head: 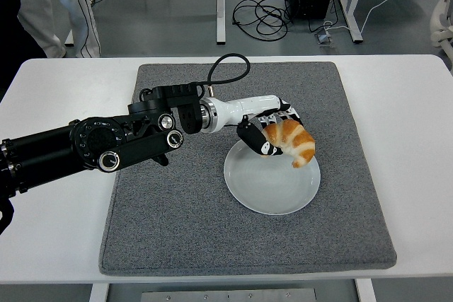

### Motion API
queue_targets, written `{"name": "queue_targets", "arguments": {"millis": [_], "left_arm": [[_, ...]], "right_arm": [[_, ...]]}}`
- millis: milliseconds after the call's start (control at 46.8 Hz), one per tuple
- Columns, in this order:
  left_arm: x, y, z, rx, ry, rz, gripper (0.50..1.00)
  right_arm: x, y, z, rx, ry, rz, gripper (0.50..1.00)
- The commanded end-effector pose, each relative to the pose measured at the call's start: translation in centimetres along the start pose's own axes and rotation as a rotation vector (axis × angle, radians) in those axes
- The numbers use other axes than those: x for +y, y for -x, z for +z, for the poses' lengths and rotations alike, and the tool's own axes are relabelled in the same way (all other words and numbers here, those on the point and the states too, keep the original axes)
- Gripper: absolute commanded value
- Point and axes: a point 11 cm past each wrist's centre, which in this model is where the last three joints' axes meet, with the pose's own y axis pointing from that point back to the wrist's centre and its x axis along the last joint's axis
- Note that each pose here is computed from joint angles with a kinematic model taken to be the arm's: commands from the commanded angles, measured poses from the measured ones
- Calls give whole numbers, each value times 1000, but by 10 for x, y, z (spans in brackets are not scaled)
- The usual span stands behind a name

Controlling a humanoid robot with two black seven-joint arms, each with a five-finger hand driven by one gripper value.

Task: Place the bread on the plate

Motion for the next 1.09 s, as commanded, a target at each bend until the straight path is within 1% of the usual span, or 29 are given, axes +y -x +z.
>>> {"name": "queue_targets", "arguments": {"millis": [0,128,577,726,983,1004,1068], "left_arm": [[-3,5,-1,4,-3,-1,500],[-8,13,-3,12,-2,1,500],[-7,36,-19,18,-25,-8,500],[-6,40,-23,28,-29,-13,500],[-4,37,-26,31,-35,-8,500],[-4,37,-26,31,-35,-8,502],[-3,37,-25,31,-33,-9,533]], "right_arm": [[0,0,0,0,-1,1,1000],[0,0,0,2,-1,0,1000],[0,0,0,0,-1,-1,1000],[0,0,0,0,-1,1,1000],[0,0,0,0,-1,1,1000],[0,0,0,0,-1,1,1000],[0,0,0,0,-1,1,1000]]}}
